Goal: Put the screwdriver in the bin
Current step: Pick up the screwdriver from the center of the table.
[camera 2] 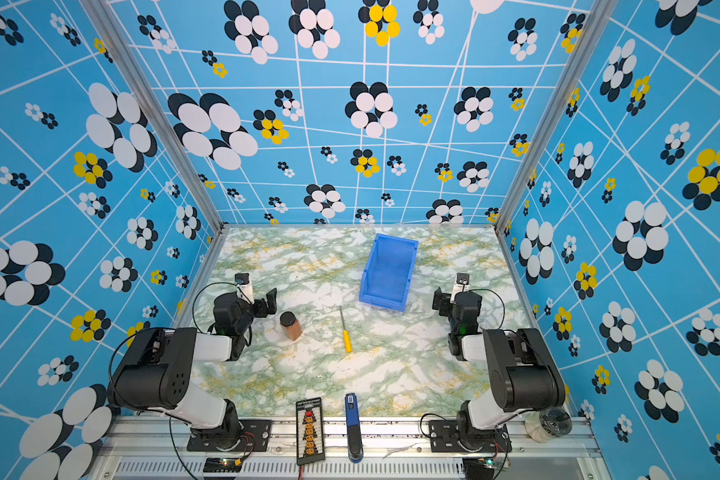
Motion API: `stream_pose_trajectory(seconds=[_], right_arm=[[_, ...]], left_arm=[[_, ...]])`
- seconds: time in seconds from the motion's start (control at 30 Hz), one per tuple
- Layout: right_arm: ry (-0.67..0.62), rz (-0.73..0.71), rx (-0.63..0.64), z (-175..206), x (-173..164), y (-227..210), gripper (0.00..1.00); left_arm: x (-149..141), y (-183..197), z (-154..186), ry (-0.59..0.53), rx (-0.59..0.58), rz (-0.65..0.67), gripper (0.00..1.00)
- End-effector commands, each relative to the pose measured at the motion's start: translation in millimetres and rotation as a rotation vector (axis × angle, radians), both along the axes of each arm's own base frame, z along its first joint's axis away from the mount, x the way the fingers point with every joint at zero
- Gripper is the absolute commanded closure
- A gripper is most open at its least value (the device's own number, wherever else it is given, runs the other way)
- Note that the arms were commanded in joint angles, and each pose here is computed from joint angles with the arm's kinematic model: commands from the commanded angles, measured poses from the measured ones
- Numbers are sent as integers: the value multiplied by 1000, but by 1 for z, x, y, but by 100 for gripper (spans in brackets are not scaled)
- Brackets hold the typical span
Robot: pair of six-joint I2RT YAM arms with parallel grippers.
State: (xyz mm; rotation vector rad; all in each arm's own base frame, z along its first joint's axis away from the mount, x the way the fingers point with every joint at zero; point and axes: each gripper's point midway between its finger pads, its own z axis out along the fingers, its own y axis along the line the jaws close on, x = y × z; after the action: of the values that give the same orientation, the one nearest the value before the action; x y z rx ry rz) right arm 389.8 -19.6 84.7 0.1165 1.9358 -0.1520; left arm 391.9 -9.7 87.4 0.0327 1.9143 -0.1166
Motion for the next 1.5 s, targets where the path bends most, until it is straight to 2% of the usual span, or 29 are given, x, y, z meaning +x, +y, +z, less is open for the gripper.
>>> stream_pose_trajectory(seconds=[0.0, 0.57, 0.67, 0.8, 0.93, 1.13, 1.3, 1.37, 1.47], right_arm=[[-24, 3, 12, 9, 6, 0, 1], [-23, 1, 14, 9, 6, 0, 1], [-26, -4, 12, 9, 6, -1, 1], [-42, -123, 11, 18, 1, -20, 1], [32, -136, 3, 27, 4, -22, 1], [52, -208, 45, 49, -5, -30, 1], [198, -362, 191, 67, -29, -38, 1], [222, -343, 223, 76, -33, -28, 1], [259, -257, 198, 89, -44, 2, 1]], left_arm=[[4, -8, 9, -25, 14, -45, 1], [3, -12, 9, -29, 14, -65, 1], [-1, -13, 17, -56, 18, -71, 1], [-4, -16, 36, -43, 9, -87, 1], [-6, -21, 47, -33, 9, -118, 1], [-13, -27, 54, 60, 26, -166, 1], [-20, -20, 64, 181, 83, -161, 1], [-23, -17, 72, 208, 95, -147, 1], [-29, -15, 88, 257, 101, -142, 1]])
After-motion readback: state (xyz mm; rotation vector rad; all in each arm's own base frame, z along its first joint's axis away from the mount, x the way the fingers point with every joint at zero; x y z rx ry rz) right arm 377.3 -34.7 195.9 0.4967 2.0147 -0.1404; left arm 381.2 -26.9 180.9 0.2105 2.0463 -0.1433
